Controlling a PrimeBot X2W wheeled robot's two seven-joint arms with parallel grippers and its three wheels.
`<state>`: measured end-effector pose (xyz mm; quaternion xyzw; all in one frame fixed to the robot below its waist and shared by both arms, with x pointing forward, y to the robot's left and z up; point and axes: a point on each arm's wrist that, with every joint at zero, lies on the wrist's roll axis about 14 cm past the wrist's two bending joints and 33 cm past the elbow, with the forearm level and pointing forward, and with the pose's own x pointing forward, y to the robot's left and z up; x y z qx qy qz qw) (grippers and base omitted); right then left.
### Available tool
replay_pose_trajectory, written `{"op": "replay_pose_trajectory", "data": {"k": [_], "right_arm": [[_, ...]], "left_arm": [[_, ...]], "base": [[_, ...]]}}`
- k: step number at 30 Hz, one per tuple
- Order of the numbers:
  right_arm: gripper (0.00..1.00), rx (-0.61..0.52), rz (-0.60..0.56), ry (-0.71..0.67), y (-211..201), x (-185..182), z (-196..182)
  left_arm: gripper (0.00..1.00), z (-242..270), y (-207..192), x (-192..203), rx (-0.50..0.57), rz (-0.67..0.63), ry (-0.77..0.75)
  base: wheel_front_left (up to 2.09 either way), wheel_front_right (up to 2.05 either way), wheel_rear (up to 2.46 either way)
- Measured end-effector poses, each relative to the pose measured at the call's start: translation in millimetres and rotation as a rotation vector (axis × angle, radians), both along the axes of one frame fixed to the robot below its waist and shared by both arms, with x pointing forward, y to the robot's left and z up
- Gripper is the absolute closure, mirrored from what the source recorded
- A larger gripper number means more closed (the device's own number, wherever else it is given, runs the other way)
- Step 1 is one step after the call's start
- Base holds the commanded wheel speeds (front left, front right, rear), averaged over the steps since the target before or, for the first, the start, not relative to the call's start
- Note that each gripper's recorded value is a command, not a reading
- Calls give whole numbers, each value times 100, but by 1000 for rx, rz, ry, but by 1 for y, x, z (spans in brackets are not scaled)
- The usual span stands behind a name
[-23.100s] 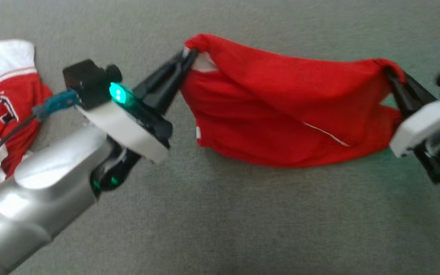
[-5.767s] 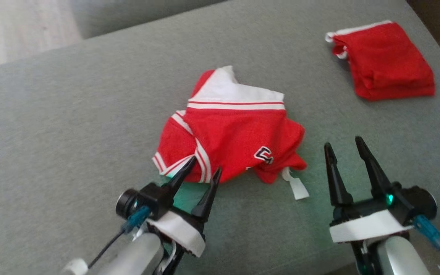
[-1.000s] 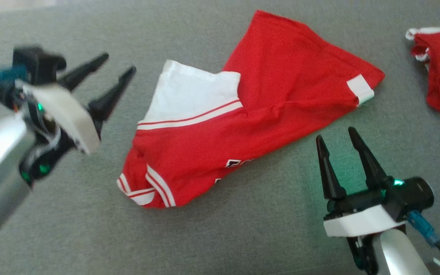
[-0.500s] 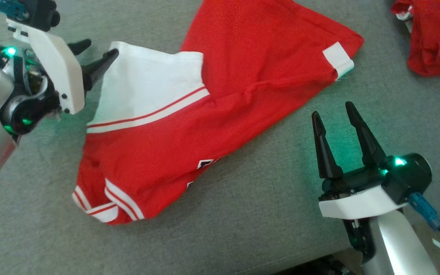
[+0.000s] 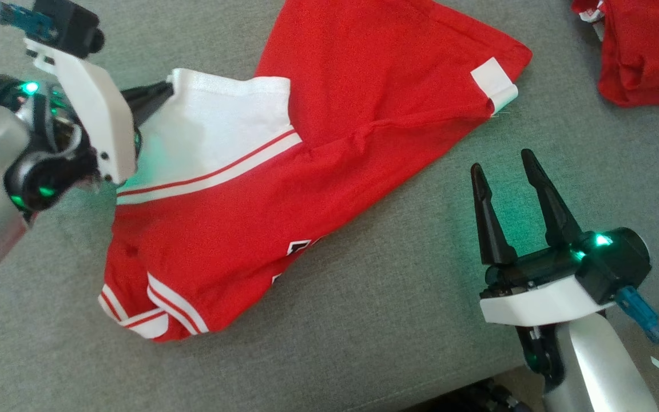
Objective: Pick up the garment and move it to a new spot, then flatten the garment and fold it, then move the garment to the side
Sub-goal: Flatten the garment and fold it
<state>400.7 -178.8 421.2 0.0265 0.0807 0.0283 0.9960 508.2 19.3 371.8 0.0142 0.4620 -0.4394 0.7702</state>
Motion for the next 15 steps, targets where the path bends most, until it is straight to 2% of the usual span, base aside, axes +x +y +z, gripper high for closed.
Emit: {"op": "replay_pose_trajectory", "data": {"k": [6,15], "right_arm": [[0,7,16,-30,5,2,9],[0,4,27,-86,9,1,28]], "left_arm": [[100,30,-7,-3,-82,-20,-150],[100,123,7,-3,-189,-34,-493]], "base": [[0,0,0],[0,0,0]]}}
